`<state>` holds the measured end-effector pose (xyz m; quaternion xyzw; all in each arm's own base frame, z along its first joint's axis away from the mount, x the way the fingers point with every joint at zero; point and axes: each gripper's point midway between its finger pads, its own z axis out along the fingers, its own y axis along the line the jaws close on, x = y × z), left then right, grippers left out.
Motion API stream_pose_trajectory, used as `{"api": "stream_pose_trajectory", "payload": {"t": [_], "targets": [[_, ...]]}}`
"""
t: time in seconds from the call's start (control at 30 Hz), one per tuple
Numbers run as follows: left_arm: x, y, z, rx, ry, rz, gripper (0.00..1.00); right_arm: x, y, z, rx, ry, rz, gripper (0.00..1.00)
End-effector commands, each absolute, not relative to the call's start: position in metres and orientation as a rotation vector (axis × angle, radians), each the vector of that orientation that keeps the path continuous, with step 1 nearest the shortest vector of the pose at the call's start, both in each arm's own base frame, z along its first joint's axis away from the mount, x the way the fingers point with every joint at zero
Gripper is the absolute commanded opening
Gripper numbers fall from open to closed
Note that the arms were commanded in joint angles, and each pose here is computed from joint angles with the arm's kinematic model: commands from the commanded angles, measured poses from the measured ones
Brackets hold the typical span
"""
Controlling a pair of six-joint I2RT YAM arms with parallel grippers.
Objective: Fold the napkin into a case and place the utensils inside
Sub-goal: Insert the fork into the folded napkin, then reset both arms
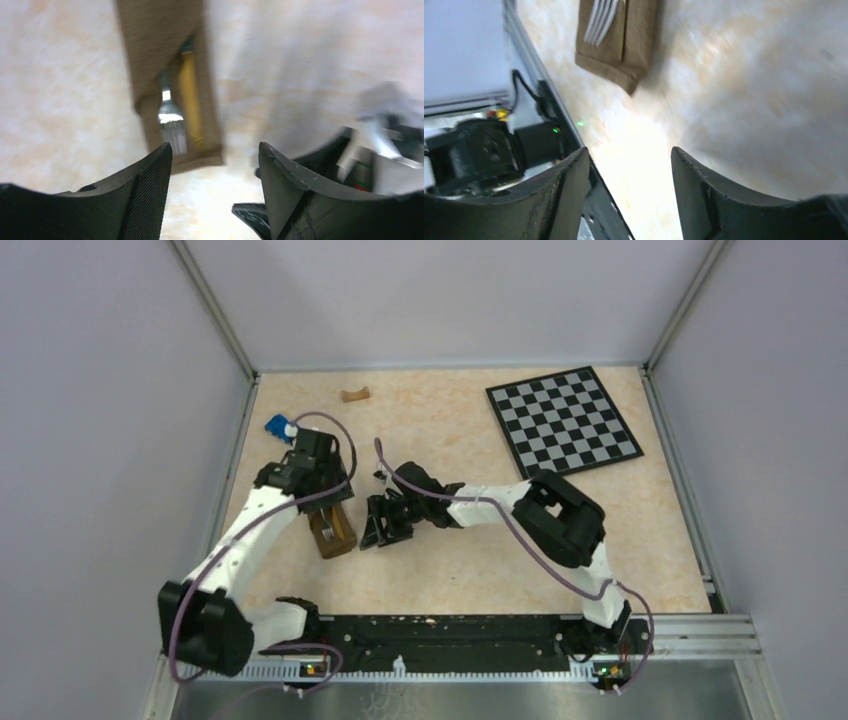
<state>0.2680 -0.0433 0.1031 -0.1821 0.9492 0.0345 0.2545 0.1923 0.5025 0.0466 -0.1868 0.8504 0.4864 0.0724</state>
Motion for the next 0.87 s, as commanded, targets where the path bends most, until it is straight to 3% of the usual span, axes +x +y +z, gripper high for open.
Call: {"api": "stream_pose_trajectory", "payload": {"t": [0.0,0.03,0.1,0.17,0.27,0.5,0.67,0.83], "targets": [[0.273,-0.112,0.226,-0.143,2.274,-0.509,0.7,0.212,0.439,0.099,-0.673,2.442,1.08,0.63],[0.272,-0.122,0.26,-0.051,2.138,-0.591,0.74,0.219,0.415,0.106,-0.692,2.414,0.938,0.67],[0.26,-0.134,0.328,0.076,1.857,-0.71,0.91,0.232,0.367,0.146,-0.678,2.306,0.716,0.74],[0.242,-0.136,0.387,0.158,1.611,-0.75,0.98,0.24,0.311,0.204,-0.616,2.172,0.522,0.81],[0.215,-0.136,0.457,0.272,1.341,-0.748,0.99,0.241,0.242,0.284,-0.523,2.009,0.35,0.87],[0.184,-0.134,0.536,0.396,1.077,-0.684,0.99,0.214,0.117,0.438,-0.22,1.712,0.208,0.9],[0.173,-0.132,0.56,0.407,0.994,-0.684,0.99,0.195,0.068,0.482,-0.09,1.585,0.209,0.9],[0.177,-0.136,0.564,0.411,0.982,-0.707,0.99,0.185,0.064,0.491,-0.069,1.532,0.295,0.9]]}}
